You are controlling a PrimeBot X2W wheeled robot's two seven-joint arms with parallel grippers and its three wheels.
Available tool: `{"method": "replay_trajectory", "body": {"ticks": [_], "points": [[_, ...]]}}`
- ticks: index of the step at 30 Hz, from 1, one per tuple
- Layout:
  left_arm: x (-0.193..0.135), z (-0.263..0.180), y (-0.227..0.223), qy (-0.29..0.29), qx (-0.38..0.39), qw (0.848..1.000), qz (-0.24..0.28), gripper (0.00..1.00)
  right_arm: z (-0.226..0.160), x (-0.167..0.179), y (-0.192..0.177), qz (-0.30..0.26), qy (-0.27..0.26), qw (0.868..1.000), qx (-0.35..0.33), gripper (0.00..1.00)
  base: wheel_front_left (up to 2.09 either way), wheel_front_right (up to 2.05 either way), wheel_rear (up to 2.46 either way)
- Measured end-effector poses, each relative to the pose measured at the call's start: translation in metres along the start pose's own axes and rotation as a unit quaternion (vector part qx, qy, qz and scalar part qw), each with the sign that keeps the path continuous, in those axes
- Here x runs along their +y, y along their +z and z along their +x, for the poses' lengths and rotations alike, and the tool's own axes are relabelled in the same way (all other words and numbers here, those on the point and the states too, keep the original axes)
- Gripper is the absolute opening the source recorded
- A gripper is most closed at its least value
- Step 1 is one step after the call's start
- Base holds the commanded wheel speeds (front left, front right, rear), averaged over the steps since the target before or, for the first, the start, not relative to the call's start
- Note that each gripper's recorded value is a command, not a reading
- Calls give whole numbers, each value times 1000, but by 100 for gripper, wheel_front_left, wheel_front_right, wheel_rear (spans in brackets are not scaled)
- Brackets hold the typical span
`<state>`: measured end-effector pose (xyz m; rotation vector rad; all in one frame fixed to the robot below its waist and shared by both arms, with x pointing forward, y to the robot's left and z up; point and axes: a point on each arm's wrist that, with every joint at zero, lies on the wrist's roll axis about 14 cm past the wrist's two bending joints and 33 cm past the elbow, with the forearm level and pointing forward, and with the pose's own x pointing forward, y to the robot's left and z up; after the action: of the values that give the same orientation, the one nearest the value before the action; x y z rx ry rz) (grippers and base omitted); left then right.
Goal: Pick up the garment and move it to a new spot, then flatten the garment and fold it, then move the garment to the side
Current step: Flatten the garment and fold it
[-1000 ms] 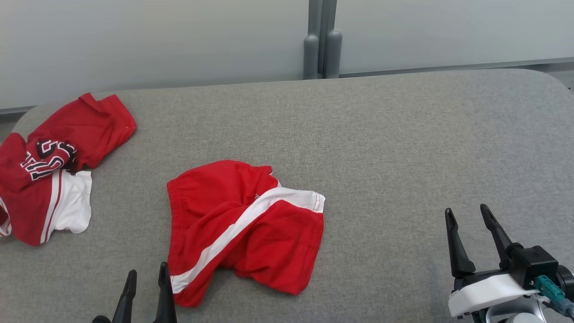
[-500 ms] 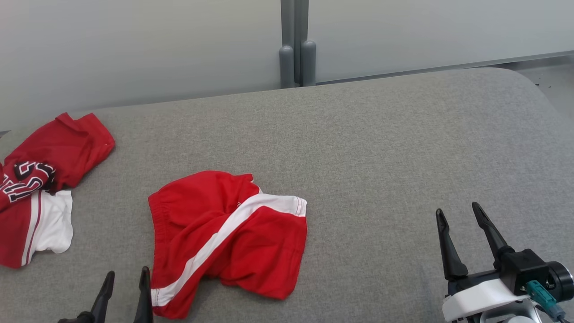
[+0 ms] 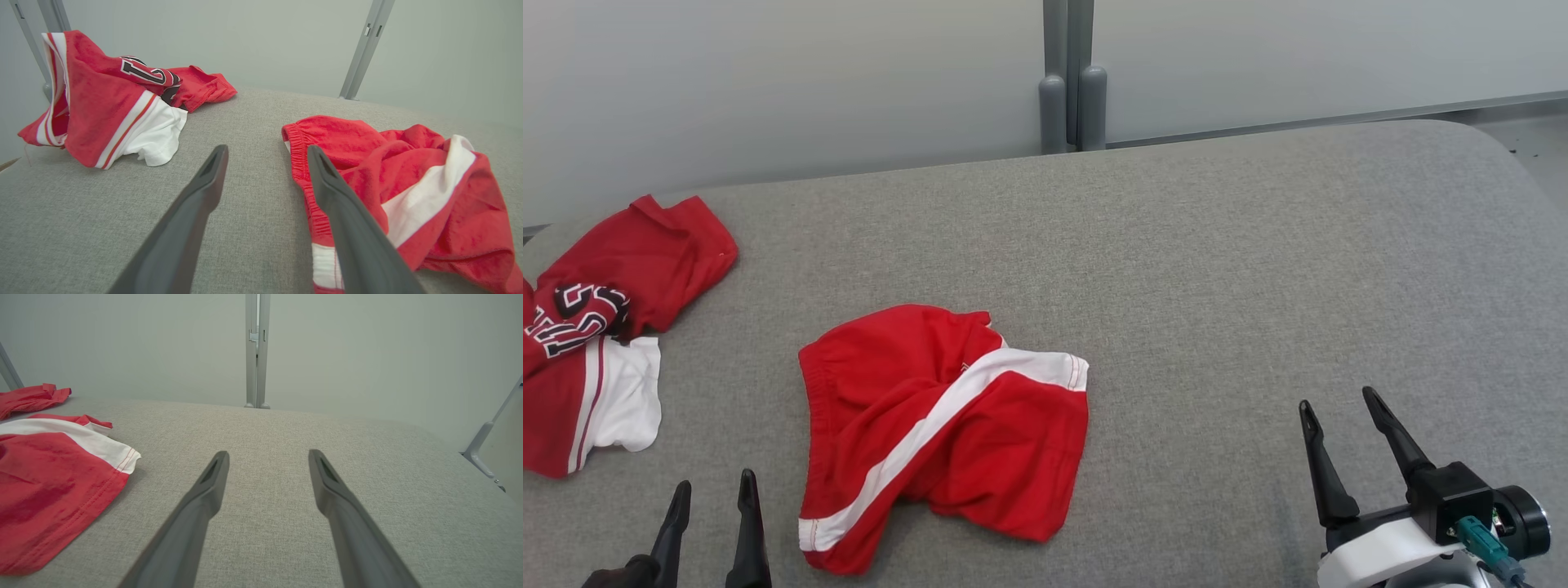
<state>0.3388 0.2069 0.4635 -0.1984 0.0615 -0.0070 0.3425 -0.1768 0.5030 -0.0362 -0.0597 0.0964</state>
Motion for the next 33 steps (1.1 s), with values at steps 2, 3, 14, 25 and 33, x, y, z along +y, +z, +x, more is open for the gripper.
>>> {"method": "replay_trajectory", "body": {"ticks": [2, 3, 14, 25, 33], "points": [[0, -1, 0, 2, -1, 1000, -1, 100, 1, 2, -1, 2, 3, 1000, 2, 100, 0, 0, 0], [0, -2, 0, 4, -2, 1000, -3, 100, 1, 3, -1, 3, 4, 1000, 1, 100, 0, 0, 0], [5, -10, -1, 15, -2, 1000, -7, 100, 8, 11, 3, 5, 19, 1000, -6, 100, 0, 0, 0], [3, -12, -3, 12, 1, 1000, -7, 100, 9, 20, 4, 27, 28, 999, -9, 100, 0, 0, 0], [-9, 3, -19, -12, 88, 996, -31, 100, 46, 64, -4, 93, 125, 987, 25, 100, 0, 0, 0]]}}
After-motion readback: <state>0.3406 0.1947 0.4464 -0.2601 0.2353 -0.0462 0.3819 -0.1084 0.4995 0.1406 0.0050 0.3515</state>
